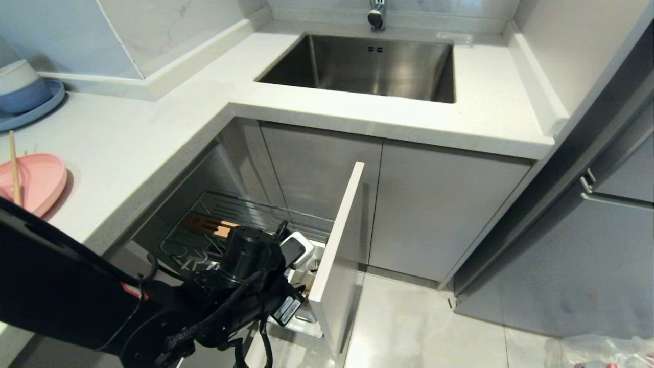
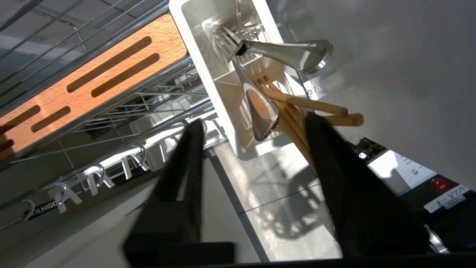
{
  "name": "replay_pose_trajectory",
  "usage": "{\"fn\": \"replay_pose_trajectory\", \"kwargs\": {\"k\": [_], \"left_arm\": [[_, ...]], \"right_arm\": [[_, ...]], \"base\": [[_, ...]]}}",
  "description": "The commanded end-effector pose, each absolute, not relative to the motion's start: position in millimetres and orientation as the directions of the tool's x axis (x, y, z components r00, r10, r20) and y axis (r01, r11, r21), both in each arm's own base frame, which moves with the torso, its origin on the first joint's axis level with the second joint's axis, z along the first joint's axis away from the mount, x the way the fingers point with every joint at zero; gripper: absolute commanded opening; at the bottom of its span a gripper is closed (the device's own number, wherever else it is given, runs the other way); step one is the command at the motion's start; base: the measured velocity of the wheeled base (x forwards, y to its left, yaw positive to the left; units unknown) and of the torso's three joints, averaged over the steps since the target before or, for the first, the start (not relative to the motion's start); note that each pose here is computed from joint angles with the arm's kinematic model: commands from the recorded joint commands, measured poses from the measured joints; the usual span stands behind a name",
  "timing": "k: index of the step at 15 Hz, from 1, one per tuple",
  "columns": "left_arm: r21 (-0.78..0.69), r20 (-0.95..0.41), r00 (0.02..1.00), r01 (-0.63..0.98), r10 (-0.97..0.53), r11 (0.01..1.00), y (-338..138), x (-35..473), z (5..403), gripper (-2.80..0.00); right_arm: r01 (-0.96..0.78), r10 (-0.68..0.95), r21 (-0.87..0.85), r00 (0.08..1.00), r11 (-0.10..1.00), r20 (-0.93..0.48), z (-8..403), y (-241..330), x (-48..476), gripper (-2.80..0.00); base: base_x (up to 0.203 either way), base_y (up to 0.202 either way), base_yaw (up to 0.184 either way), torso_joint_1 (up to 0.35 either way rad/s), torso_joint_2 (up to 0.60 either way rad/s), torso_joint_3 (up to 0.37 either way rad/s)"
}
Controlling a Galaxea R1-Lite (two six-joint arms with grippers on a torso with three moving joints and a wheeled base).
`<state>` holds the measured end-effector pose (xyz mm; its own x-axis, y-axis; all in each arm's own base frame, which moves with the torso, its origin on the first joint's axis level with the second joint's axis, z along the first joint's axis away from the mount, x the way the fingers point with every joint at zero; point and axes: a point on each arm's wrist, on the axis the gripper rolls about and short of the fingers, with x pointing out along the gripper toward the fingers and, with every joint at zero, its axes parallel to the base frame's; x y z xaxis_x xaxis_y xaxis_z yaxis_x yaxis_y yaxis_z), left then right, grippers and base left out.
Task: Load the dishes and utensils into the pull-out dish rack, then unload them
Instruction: Take the fork out of the cupboard
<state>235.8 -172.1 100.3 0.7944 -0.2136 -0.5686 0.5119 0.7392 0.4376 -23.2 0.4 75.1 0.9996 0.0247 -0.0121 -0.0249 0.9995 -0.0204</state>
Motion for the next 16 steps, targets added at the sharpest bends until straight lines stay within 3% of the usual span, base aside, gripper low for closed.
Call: {"fn": "replay_pose_trajectory", "kwargs": {"k": [1, 16], "left_arm": [[0.442, -0.582, 0.787, 0.517, -0.204, 0.733, -174.2, 238.4, 91.3, 0.00], [0.456, -0.545, 0.821, 0.460, -0.170, 0.762, -179.6, 262.9, 62.3, 0.00]], "right_arm": [[-0.026, 0.026, -0.021, 1.000, 0.999, -0.012, 75.0, 0.4, -23.2, -2.80], [-0.025, 0.025, -0.020, 1.000, 0.999, -0.012, 75.0, 0.4, -23.2, -2.80]], "base": [[0.000, 0.000, 0.000, 0.000, 0.00, 0.000], [0.000, 0.000, 0.000, 0.000, 0.00, 0.000]]}}
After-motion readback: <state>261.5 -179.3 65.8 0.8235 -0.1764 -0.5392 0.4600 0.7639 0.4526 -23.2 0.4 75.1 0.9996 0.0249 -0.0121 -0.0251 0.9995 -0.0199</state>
